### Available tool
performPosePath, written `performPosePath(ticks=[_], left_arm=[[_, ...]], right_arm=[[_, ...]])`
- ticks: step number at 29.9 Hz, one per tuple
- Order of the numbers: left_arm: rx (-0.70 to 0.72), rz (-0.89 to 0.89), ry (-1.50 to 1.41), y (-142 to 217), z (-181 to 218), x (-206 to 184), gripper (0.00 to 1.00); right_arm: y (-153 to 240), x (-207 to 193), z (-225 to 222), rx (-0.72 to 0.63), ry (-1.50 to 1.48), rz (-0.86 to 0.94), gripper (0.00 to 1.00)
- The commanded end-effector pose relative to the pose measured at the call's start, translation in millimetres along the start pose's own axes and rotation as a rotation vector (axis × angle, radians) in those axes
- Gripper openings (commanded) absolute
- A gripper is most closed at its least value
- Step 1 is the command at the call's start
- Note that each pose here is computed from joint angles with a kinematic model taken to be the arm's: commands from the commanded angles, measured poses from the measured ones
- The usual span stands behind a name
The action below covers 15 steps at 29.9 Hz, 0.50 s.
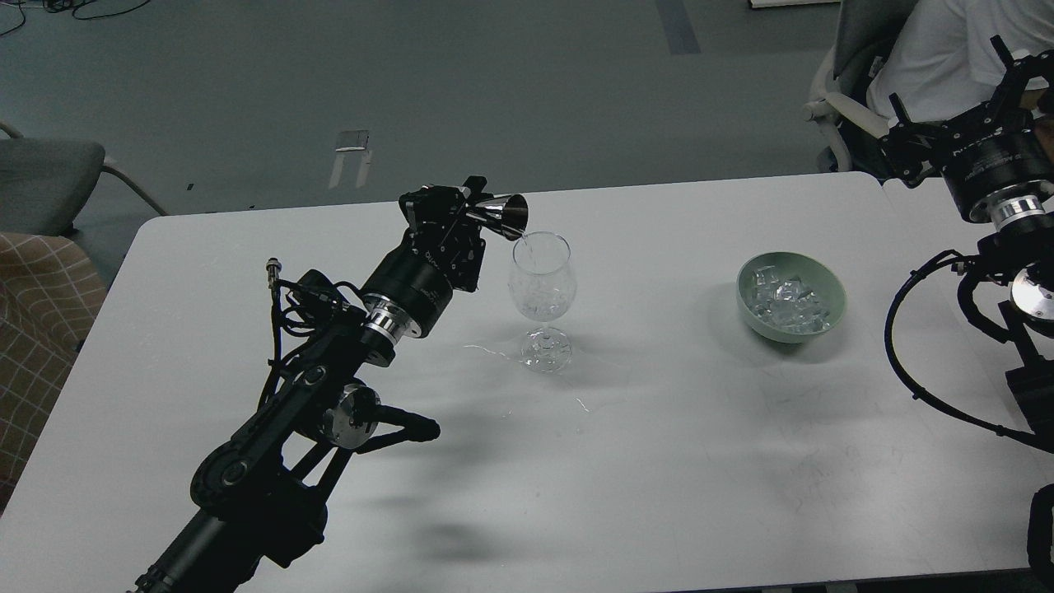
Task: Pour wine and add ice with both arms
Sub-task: 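Tilt the metal cup with the left gripper to pour into the glass, then rotate the metal cup back upright above the glass with the left gripper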
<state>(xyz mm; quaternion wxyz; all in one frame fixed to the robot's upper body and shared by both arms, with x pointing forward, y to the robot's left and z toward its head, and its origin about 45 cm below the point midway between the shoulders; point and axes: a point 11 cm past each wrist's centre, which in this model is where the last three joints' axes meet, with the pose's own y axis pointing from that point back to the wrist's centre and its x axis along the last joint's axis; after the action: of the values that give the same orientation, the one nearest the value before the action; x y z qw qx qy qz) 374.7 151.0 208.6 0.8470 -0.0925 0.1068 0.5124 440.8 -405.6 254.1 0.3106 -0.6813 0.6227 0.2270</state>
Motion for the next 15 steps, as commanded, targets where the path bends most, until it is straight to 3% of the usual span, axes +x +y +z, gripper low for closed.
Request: performPosePath(ticks=[1, 15], left_arm=[[-0.003, -0.012, -0.040, -0.6, 0.4, -3.3, 0.00], [0.000, -0.030, -0.110, -0.3, -2.4, -6.4, 0.00]], right_arm=[[0.0, 0.0, -0.2, 0.001, 0.000, 0.000, 1.00], [0.3, 0.4, -1.6, 0.006, -0.003, 0.001, 1.00]])
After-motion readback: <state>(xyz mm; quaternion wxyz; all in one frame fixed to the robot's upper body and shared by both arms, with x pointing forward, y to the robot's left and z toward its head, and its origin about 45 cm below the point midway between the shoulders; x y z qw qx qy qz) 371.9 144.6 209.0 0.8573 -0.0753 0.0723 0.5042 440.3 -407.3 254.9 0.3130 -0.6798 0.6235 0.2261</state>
